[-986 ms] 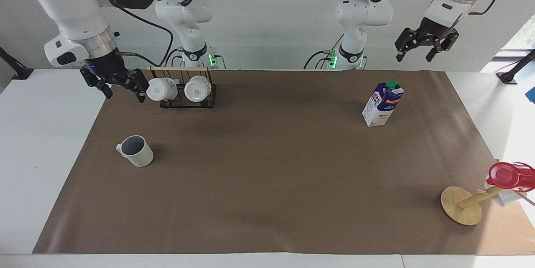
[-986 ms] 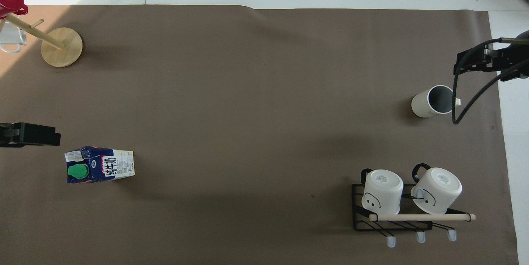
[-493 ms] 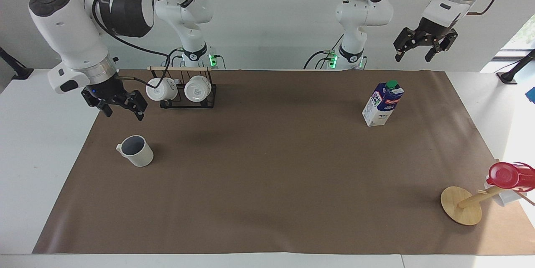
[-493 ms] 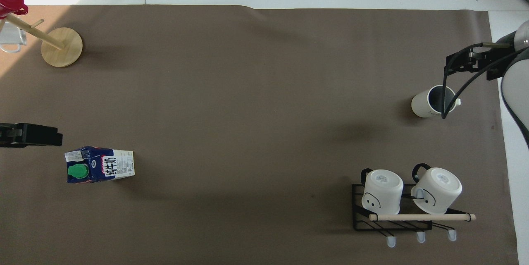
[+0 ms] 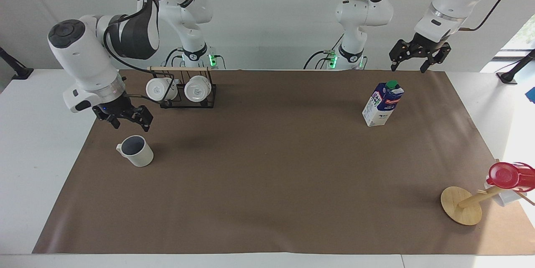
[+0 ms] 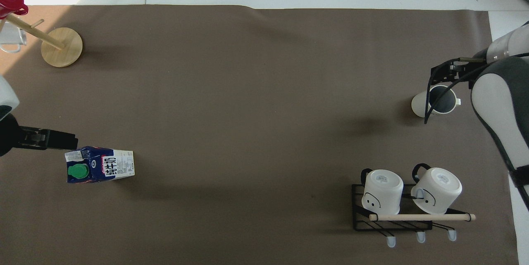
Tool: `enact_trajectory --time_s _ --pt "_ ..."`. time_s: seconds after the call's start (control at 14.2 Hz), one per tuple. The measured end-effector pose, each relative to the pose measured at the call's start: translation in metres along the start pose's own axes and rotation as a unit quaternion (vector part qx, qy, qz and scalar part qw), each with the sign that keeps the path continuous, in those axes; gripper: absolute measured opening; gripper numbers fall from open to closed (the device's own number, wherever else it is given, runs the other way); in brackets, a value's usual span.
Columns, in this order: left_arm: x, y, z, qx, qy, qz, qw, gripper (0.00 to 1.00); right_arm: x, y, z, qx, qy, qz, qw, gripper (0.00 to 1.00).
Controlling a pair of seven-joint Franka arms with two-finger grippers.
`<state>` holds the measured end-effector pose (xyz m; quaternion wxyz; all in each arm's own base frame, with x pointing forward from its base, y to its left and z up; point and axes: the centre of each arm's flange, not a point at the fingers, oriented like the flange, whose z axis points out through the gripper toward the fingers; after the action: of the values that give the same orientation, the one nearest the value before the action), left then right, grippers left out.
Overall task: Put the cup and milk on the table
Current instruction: 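Grasp the mug rim with the right gripper while the left gripper reaches the carton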
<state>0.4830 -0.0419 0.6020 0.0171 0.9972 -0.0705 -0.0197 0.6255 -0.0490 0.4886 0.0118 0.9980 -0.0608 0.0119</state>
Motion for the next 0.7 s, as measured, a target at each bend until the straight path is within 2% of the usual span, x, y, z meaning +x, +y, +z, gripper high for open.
enact_trajectory --time_s 0.28,0.42,0.56,0.7 --pt "-0.022 -0.005 0.023 -0.003 0.005 0.006 1.000 1.00 -0.008 0.007 0.042 0.000 -0.005 0.003 1.000 1.00" --pt "-0.036 -0.006 0.035 -0.005 0.002 0.005 1.000 1.00 -0.012 0.013 0.067 0.001 0.003 0.006 1.000 1.00" --pt "-0.045 -0.014 0.051 -0.006 0.005 -0.003 1.000 1.00 -0.015 0.017 0.081 -0.004 0.012 -0.002 1.000 1.00" --pt "-0.051 -0.019 0.067 -0.006 0.009 -0.008 1.000 1.00 -0.018 0.018 0.088 -0.005 0.007 -0.007 1.000 1.00"
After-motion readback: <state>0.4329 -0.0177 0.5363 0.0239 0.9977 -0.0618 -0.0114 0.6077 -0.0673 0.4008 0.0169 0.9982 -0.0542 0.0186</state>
